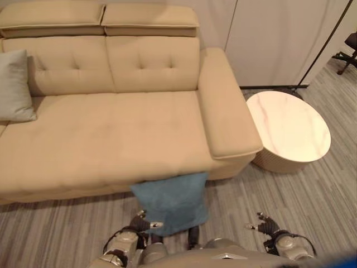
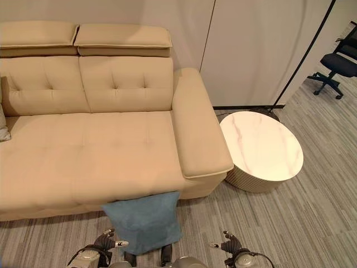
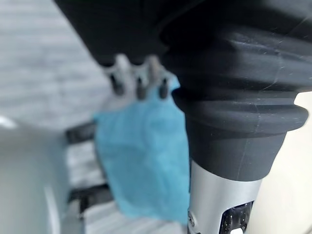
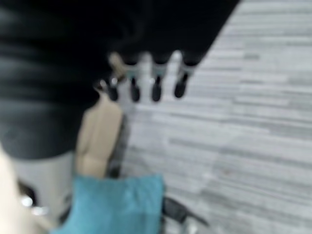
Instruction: Pick up all the scattered cushions and arrange them neatly on the sofa.
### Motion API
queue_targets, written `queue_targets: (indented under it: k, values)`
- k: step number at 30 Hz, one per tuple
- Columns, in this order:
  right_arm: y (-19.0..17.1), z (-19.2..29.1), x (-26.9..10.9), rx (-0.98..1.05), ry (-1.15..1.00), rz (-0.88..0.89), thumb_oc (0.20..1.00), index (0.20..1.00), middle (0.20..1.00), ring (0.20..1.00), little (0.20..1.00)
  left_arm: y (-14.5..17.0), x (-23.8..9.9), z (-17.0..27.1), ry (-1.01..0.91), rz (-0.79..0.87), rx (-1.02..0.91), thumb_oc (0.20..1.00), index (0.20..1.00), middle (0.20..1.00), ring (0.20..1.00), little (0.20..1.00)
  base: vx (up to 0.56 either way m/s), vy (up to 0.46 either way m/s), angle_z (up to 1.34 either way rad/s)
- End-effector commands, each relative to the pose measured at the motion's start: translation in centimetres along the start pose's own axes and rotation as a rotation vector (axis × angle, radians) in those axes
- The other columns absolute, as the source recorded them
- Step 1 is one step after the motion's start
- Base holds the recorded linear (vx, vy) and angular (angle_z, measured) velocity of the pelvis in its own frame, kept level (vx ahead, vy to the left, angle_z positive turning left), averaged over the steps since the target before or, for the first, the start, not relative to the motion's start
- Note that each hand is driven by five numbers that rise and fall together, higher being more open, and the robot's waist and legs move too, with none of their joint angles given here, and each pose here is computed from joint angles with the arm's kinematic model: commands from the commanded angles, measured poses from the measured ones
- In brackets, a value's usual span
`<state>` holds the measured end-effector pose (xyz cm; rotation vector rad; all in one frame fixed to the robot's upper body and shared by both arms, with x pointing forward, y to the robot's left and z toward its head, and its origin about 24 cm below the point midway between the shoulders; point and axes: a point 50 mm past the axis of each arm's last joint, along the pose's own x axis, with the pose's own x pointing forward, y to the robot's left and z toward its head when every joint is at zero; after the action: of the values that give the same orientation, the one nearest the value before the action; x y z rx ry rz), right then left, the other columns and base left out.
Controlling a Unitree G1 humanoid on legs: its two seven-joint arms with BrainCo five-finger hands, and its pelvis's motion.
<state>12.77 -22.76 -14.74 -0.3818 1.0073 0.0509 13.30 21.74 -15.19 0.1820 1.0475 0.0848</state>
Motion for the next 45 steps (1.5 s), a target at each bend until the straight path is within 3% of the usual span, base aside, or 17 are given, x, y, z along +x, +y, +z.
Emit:
queue_targets:
  k: [1,13,34,45]
  values:
    - [0.0,1.7,0.4,0.004,-0.06,-0.007,1.0,1.0,1.0,1.0,1.0,1.0,-0.2,-0.6,0.005,0.02,0.037,1.0,1.0,1.0,1.0,1.0,-0.04,0.136,-0.02]
    - [0.6,2.6,0.5,0.0,-0.088,0.014,1.0,1.0,1.0,1.0,1.0,2.5,-0.2,-0.7,0.008,0.057,0.04,1.0,1.0,1.0,1.0,1.0,-0.09,0.044,-0.17]
    - [-0.5,2.5,0.4,0.026,-0.094,-0.023,1.0,1.0,1.0,1.0,1.0,0.7,0.1,1.0,-0.049,0.019,0.029,1.0,1.0,1.0,1.0,1.0,-0.04,-0.057,0.22]
    - [-0.3,4.4,0.7,0.062,-0.147,-0.031,1.0,1.0,1.0,1.0,1.0,1.9,0.2,2.2,-0.094,0.076,-0.021,1.0,1.0,1.0,1.0,1.0,0.0,0.061,-0.08]
